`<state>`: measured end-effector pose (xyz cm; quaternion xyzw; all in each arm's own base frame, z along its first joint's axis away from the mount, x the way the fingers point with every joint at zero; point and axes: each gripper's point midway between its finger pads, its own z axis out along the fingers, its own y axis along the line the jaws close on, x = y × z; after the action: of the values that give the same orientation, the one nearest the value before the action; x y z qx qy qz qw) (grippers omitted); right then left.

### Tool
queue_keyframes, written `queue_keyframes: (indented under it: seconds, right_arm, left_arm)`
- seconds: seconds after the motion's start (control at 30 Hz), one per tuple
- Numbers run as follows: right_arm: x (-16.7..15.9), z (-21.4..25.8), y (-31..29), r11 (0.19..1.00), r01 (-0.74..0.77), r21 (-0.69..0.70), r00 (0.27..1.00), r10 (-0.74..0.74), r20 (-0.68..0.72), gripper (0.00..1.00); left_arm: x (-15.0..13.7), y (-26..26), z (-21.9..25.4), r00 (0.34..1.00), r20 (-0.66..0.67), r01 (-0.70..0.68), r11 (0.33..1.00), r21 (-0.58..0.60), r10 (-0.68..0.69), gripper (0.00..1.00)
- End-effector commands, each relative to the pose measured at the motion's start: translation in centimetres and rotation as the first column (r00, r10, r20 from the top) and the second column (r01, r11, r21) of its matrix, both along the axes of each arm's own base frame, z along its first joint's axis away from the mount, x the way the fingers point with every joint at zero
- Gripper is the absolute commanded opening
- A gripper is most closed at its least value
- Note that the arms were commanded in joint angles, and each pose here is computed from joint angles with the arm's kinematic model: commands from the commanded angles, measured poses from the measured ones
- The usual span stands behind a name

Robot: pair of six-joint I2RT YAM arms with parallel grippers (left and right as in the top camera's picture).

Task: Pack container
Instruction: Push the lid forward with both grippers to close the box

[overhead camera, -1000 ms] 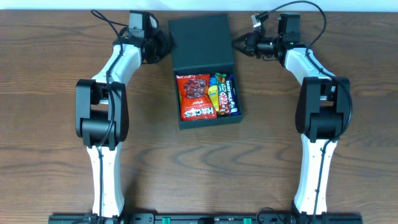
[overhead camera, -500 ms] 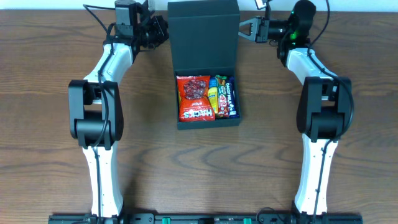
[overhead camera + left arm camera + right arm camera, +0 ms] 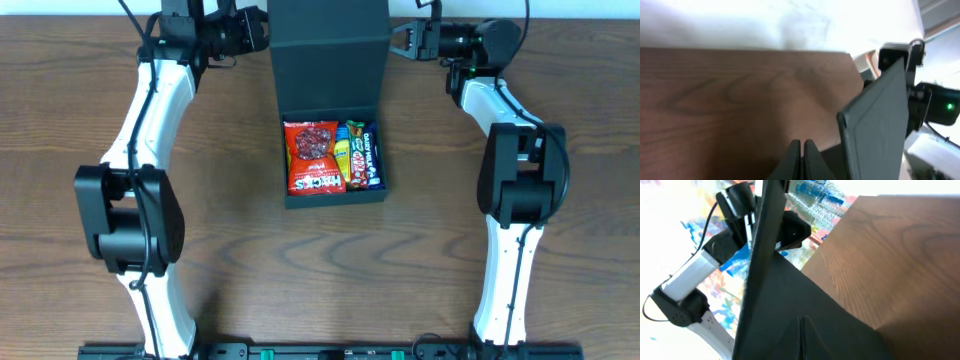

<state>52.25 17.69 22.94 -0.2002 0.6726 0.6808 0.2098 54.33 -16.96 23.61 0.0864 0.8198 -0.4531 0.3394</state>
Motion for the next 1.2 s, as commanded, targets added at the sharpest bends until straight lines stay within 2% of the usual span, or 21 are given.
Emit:
queue_keyframes:
  seconds: [0.0, 0.53, 1.17]
  right_arm:
    - [-0.1, 0.0, -0.1, 1.0, -0.011, -0.007, 0.993, 0.01, -0.121, 0.02]
    - [0.1, 0.1, -0.2, 1.0, -0.001, 0.004, 0.961, 0.002, -0.277, 0.02]
    - [1.0, 0.1, -3.2, 0.999, 0.054, 0.003, 0.946, -0.05, -0.32, 0.02]
  left_arm:
    - [-1.0, 0.1, 2.3, 0.99, 0.123, 0.057, 0.996, 0.064, -0.065, 0.05]
    - [-5.0, 0.3, 1.3, 0.978, 0.098, 0.162, 0.969, 0.186, -0.182, 0.06]
    - [-8.8, 0.1, -0.5, 0.951, 0.029, 0.295, 0.93, 0.218, -0.308, 0.06]
